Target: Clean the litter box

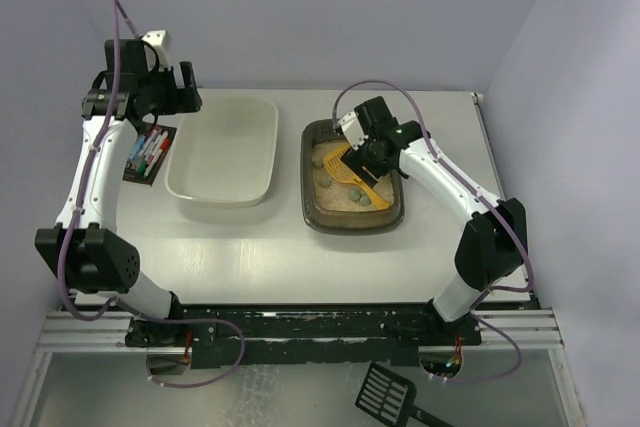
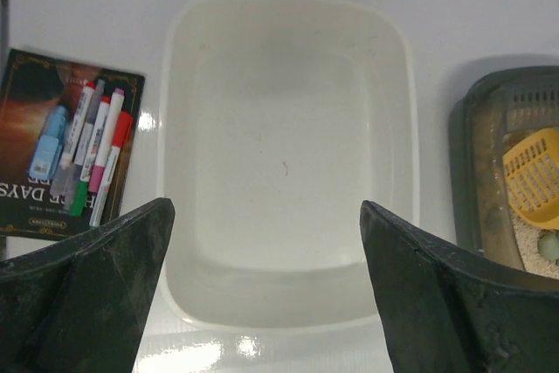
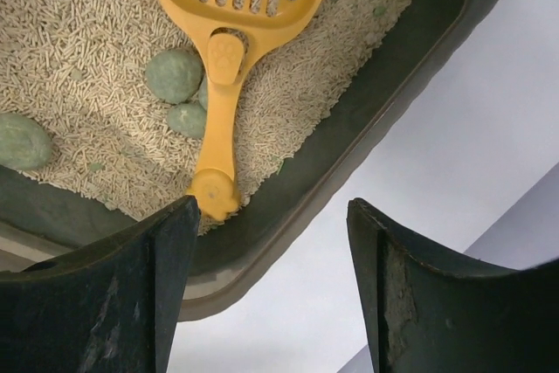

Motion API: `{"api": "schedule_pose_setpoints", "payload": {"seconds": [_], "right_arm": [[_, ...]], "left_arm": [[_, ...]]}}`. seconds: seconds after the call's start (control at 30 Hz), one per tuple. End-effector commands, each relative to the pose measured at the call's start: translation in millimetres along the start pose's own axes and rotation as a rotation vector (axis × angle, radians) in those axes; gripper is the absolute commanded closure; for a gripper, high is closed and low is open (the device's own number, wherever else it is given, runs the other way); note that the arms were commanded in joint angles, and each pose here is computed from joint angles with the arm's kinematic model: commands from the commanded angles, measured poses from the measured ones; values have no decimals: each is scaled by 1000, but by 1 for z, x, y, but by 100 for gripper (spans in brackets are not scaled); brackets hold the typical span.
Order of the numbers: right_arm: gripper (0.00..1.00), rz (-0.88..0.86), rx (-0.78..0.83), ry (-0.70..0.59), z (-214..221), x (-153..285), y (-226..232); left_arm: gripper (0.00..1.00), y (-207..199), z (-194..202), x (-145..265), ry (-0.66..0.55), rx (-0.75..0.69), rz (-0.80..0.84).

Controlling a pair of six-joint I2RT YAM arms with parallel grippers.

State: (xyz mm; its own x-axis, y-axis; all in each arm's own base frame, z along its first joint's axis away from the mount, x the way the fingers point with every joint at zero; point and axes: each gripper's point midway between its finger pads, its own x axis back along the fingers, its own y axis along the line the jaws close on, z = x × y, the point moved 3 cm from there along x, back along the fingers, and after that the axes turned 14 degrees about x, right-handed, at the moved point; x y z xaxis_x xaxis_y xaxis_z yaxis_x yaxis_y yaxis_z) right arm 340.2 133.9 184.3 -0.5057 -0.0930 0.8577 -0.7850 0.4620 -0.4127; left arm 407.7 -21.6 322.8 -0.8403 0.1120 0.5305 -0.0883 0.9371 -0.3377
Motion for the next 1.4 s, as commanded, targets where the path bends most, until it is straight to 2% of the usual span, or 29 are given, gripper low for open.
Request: {"api": "schedule_pose_setpoints", "payload": {"seconds": [0.0,0.2,0.6,0.97,1.17,1.37], "right_arm": [[34,-1,-6,30,7,-13,7],[39,-97,-40,46,5,-35,25],[60,-127,-22,100,10,-75,35],[61,-138,-7,129,16,-98,41],[67,-143,-13,137,20,-106,39],[68,-144,-19,149,27,-110,33]], "left_arm": [[1,5,7,-8,43,-4,-17],[1,10,12,-11,42,-11,-33],[1,10,16,-9,41,-21,-24],[1,11,18,-11,52,-27,-24],[1,10,17,-11,56,-34,-19],[1,10,18,-12,65,-40,-12]]}}
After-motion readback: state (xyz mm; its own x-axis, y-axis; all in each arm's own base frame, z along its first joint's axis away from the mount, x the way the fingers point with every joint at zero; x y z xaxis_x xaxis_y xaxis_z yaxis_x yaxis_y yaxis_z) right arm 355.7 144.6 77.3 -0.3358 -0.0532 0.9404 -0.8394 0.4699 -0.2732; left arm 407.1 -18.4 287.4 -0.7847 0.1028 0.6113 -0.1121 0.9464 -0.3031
